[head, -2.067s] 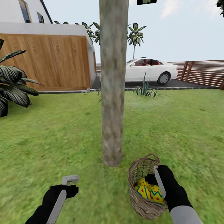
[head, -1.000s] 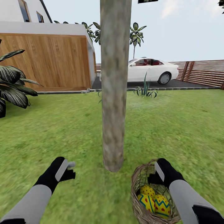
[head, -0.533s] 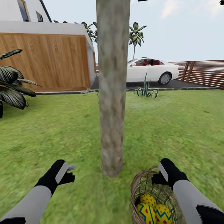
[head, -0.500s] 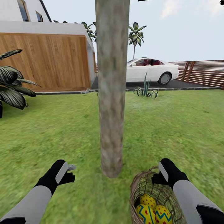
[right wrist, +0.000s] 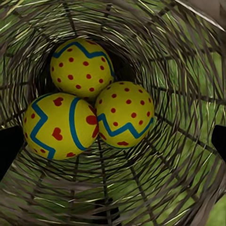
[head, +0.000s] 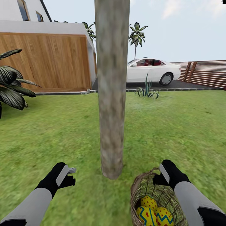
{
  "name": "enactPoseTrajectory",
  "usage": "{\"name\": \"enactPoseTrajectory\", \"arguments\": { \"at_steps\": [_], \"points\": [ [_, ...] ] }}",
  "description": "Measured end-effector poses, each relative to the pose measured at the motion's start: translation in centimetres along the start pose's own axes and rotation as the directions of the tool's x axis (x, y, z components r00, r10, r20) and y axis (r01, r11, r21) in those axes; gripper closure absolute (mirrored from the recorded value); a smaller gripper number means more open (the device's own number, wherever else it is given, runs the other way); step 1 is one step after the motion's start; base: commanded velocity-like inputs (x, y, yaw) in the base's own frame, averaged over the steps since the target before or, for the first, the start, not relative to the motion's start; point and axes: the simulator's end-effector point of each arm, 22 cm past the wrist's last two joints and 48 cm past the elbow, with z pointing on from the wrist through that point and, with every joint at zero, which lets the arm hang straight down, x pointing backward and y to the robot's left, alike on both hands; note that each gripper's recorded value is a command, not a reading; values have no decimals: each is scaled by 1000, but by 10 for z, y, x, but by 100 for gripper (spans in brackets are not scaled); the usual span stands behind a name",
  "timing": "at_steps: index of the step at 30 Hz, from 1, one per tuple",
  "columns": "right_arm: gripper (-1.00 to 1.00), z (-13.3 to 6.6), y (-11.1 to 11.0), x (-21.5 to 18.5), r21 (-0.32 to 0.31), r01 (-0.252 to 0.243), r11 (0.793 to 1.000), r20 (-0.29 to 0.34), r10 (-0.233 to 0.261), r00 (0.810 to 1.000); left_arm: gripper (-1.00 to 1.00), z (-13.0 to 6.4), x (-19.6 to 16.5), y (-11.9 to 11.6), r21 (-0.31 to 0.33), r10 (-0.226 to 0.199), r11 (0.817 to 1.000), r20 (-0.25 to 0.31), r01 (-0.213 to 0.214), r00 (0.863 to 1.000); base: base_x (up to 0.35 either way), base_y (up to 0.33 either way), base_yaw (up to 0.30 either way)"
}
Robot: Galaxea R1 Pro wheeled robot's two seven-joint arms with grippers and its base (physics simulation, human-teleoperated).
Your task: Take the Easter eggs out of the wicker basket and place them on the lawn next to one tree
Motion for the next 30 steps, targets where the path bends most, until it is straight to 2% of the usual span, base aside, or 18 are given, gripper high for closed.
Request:
{"name": "enactPoseTrajectory", "arguments": {
  "at_steps": [14, 18, 25, 30],
  "points": [
    [-100, 28, 1, -14, -3, -21, 1000, 117, 22, 993, -100, 30, 14, -2, 3, -4, 1000, -2, 4, 1000, 0, 0, 0],
    [-100, 36, 3, -17, -6, -27, 1000, 148, 28, 989, -100, 44, 21, -7, 22, -33, 999, 2, 33, 999, 0, 0, 0],
    [-100, 51, 7, -13, -10, -29, 1000, 163, 30, 986, -100, 62, 30, -11, 31, -47, 998, 4, 47, 999, 0, 0, 0],
    [-100, 68, 8, -4, -9, -29, 1000, 165, 30, 986, -100, 73, 35, -9, 28, -50, 998, 4, 50, 999, 0, 0, 0]
  ]
}}
